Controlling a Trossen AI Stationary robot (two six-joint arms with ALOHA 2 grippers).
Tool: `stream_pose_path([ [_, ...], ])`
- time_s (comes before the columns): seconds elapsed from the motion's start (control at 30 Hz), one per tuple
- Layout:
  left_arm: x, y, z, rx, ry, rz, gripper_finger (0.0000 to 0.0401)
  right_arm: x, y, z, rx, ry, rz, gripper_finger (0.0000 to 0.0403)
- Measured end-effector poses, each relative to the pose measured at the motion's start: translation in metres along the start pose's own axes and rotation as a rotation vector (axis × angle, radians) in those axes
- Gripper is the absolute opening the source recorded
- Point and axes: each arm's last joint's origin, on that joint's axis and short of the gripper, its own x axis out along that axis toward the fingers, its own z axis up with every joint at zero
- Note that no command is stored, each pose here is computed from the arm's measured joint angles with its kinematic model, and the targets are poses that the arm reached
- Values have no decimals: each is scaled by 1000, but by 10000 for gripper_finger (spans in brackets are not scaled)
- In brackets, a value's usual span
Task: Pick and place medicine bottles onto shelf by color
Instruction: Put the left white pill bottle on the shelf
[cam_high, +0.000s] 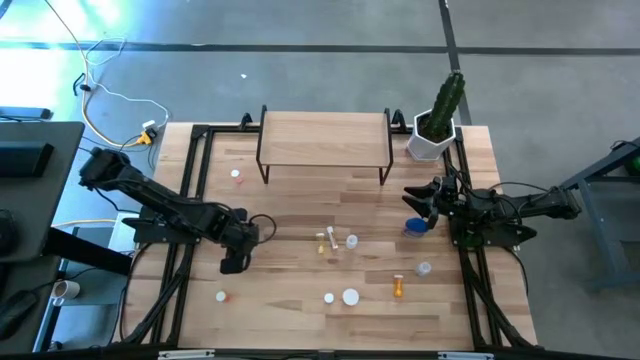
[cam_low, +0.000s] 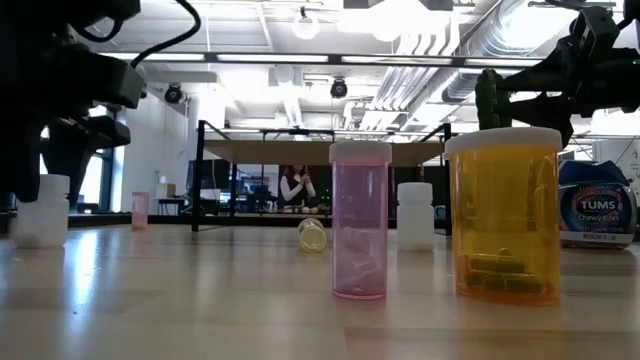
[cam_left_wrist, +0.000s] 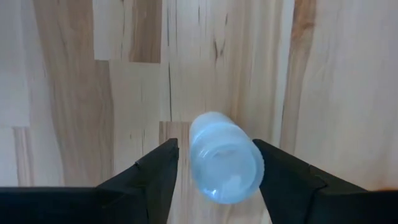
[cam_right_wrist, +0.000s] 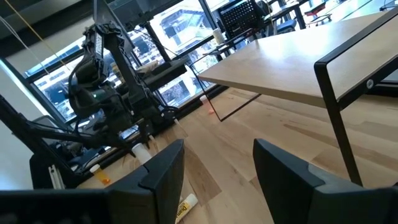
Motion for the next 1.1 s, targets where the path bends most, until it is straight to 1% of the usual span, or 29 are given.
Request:
stream_pose_path([
  [0.2,1,0,0,0,5,-2,141,0,0,0,0,-1,-3,183],
  [0.3,0,-1,1,0,6,-14,126,0,0,0,0,-1,-3,183],
  [0.47,-9,-3,10,-12,-14,-64,134,0,0,0,0,-1,-3,183],
  [0.67,-36,2,37,-102,-98,-92,139,0,0,0,0,-1,-2,183],
  [0.77,-53,11,52,-158,-150,-93,139,0,0,0,0,-1,-2,183],
  [0.87,-71,26,66,-230,-199,-82,140,0,0,0,0,-1,-2,183],
  [1.1,-115,73,89,-369,-330,-19,139,0,0,0,0,-1,-2,183],
])
